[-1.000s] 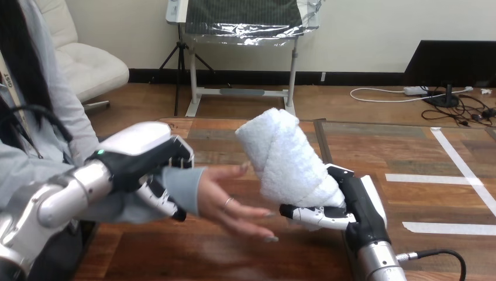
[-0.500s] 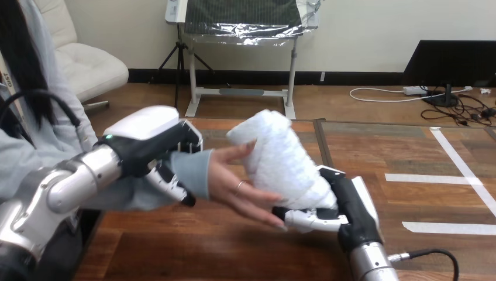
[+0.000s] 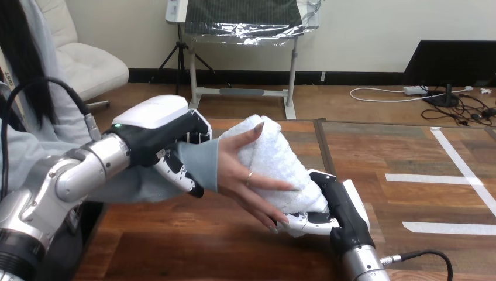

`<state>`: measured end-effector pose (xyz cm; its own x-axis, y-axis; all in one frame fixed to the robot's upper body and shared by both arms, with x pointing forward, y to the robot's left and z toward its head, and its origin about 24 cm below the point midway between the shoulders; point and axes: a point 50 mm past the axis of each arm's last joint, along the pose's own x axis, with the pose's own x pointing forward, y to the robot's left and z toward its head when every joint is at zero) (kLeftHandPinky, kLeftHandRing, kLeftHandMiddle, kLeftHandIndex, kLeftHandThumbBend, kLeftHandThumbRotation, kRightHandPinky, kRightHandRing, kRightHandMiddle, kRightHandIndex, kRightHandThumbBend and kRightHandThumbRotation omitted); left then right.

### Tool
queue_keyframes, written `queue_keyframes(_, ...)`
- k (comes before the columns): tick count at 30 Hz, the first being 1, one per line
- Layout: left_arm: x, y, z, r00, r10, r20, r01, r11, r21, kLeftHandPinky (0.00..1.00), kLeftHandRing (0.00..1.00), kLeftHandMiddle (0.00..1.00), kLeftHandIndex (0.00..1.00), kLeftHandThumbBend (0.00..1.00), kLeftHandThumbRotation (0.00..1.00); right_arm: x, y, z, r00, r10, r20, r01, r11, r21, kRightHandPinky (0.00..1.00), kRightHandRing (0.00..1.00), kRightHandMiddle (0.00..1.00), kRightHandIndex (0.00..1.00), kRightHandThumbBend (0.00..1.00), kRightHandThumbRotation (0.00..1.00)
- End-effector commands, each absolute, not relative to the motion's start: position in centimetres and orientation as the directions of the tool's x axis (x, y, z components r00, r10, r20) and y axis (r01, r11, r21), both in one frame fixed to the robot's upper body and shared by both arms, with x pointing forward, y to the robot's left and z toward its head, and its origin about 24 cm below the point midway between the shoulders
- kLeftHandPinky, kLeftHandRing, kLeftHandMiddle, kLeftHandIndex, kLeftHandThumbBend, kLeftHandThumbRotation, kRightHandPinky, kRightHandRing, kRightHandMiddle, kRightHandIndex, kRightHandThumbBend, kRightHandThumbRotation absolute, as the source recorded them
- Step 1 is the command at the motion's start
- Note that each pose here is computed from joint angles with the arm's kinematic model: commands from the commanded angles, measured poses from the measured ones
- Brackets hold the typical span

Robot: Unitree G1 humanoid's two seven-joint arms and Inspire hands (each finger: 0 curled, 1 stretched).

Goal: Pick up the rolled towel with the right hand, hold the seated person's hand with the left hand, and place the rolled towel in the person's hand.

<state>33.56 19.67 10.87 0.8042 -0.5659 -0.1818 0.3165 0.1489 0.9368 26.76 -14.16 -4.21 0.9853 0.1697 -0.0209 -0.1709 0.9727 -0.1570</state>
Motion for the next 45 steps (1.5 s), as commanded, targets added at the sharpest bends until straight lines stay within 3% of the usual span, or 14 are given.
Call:
queue_keyframes(1, 34.8, 16.4, 16.6, 0.746, -0.666, 0.033, 0.142, 0.208, 0.968, 0.28, 0.33, 0.4, 0.38, 0.84, 0.0, 28.3, -12.0, -1.6, 0.961, 0.243, 0.132, -0.218, 0.96, -0.174, 0.3, 0.35, 0.45, 0.47, 0.74, 0.0)
queue_keyframes(17, 34.7, 16.3, 16.2, 0.74, -0.672, 0.031, 0.154, 0.215, 0.964, 0.29, 0.34, 0.4, 0.39, 0.84, 0.0, 26.8, -10.3, -2.0, 0.939, 0.299, 0.17, -0.271, 0.947, -0.172, 0.28, 0.35, 0.45, 0.46, 0.75, 0.0)
queue_keyframes(45, 34.3, 16.7, 15.4, 0.741, -0.671, 0.021, 0.177, 0.225, 0.958, 0.29, 0.34, 0.4, 0.4, 0.84, 0.0, 26.3, -10.1, -2.0, 0.93, 0.311, 0.195, -0.279, 0.944, -0.174, 0.29, 0.37, 0.46, 0.45, 0.75, 0.0)
